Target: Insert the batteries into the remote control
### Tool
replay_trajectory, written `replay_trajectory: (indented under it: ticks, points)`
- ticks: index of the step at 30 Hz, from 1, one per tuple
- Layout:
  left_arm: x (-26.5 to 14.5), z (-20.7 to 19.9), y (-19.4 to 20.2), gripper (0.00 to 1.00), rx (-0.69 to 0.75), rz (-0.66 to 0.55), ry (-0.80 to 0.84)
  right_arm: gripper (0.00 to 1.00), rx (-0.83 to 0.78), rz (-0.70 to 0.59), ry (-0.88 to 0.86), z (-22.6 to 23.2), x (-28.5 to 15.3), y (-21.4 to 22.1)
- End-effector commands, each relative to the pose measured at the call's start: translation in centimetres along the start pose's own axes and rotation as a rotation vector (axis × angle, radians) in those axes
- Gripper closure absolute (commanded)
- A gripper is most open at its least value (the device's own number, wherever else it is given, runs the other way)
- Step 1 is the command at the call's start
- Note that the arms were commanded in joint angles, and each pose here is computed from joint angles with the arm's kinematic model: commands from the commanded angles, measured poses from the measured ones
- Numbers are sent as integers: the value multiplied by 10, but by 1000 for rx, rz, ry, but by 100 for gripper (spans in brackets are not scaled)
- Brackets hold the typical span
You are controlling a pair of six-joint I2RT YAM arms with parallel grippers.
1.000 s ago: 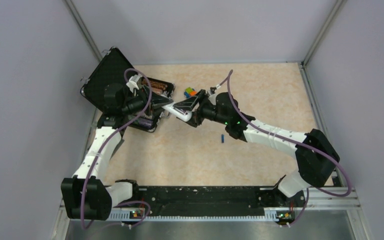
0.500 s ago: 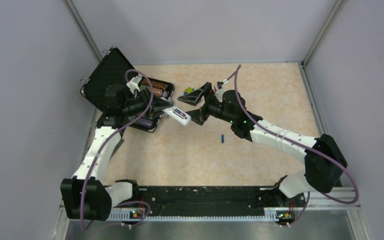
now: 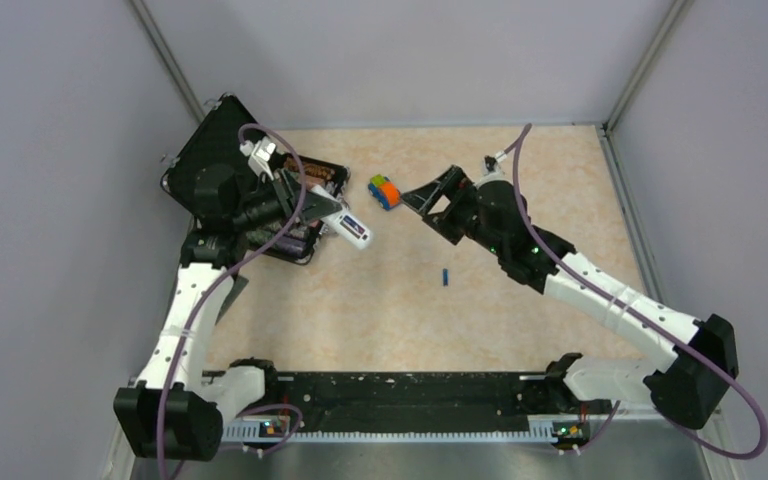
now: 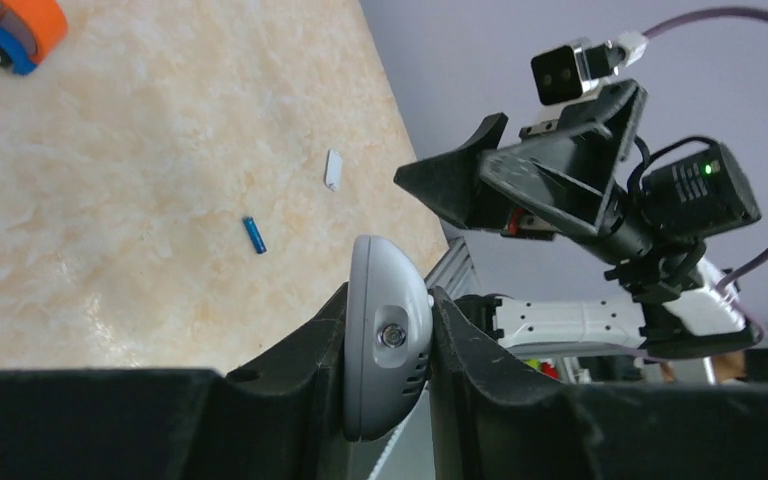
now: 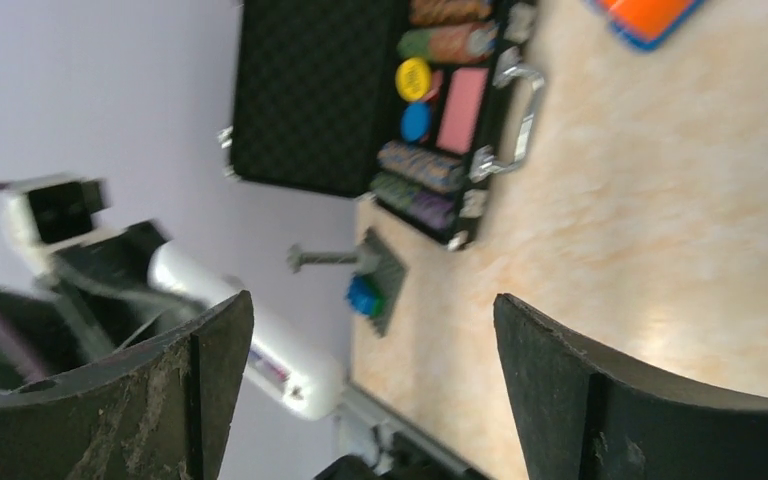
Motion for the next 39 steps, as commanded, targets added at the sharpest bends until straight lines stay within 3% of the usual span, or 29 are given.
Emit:
replay_trajectory:
  ticks: [1, 9, 12, 15, 18, 30, 39]
  points:
    - [-13, -30, 0, 100, 268, -23, 102, 13, -282, -91, 245, -26, -13, -25]
    - [-24, -38, 8, 100, 403, -65, 136, 18, -567, 46, 554, -81, -8, -18]
    - [-25, -39, 10, 100, 408, -74, 145, 31, -613, 144, 633, -104, 2, -4]
    - [-28, -41, 12, 100, 420, -95, 145, 50, -641, 231, 682, -124, 12, 11]
    - [-30, -42, 13, 100, 424, -115, 140, 60, -672, 293, 720, -142, 20, 21]
    - [-32, -41, 16, 100, 411, -128, 137, 59, -711, 523, 788, -190, 39, 61]
    - [-30, -39, 16, 100, 408, -115, 136, 61, -662, 558, 848, -209, 41, 73]
Point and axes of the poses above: each gripper's point midway between its finger pads, its own x axis out along the fingers, its own z axis along the line the jaws close on, y = z × x, the point moved 6 cm from there along -x, back along the fingers, and after that the axes turned 10 degrees about -x, right-handed, at the moved point
